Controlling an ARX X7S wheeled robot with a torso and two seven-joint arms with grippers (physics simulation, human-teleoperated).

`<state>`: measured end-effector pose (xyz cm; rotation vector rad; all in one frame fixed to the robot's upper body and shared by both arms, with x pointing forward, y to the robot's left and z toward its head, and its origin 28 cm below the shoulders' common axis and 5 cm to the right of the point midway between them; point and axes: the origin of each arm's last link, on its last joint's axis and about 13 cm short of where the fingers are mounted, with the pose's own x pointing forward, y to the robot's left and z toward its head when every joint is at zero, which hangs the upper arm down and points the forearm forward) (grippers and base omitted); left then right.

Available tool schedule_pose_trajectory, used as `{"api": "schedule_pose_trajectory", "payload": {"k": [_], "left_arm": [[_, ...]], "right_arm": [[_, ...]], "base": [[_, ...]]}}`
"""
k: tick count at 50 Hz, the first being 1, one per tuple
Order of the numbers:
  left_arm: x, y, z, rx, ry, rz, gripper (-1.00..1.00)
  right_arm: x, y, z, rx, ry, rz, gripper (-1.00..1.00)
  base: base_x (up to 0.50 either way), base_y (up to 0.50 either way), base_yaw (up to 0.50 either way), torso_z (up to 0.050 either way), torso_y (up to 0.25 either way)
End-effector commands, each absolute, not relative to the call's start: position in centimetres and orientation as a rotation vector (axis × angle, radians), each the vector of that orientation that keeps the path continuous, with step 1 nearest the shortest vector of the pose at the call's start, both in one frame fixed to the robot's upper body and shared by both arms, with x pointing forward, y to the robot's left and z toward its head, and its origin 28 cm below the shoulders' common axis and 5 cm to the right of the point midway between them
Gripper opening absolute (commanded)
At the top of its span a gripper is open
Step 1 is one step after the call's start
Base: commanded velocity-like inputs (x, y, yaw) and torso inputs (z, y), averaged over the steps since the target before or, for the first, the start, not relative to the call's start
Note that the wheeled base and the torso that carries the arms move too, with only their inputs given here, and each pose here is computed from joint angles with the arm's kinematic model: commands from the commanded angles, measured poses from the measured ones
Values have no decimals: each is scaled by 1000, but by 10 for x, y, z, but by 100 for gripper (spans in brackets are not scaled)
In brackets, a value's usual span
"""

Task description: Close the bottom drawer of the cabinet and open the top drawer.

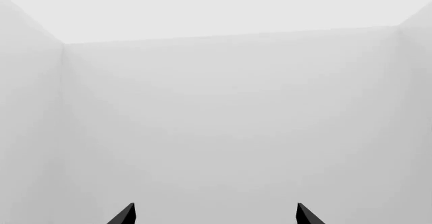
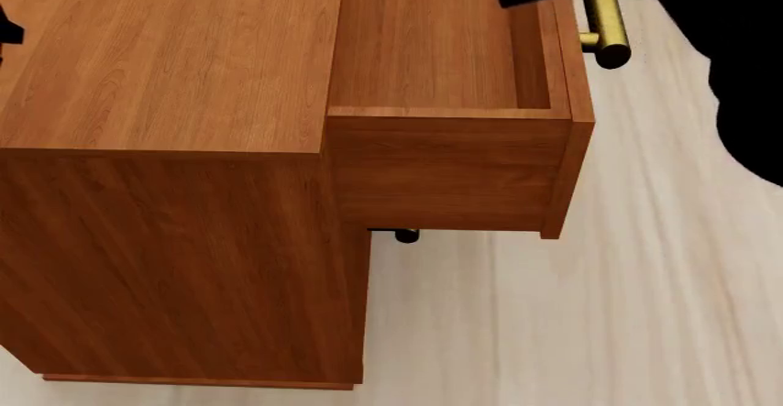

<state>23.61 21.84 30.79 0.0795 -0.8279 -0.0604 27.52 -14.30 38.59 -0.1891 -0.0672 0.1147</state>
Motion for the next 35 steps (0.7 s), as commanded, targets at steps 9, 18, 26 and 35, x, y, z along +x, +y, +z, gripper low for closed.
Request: {"api": "schedule_pose_trajectory", "payload": {"k": [9, 18, 26, 35], "left_arm": [[237, 218, 307, 84, -824, -63, 100], [238, 219, 306, 83, -821, -60, 100], [239, 220, 305, 82, -818, -57, 100], [240, 222, 302, 81, -813, -51, 100]], "right_arm": [[300, -129, 420, -391, 83, 193, 100], [317, -121, 423, -473, 141, 198, 100], [330, -118, 420, -468, 171, 204, 100], [342, -118, 411, -521, 232, 187, 100]], "base": [[0, 0, 0, 0, 0], [0, 0, 0, 0, 0], [0, 0, 0, 0, 0], [0, 0, 0, 0, 0]]}}
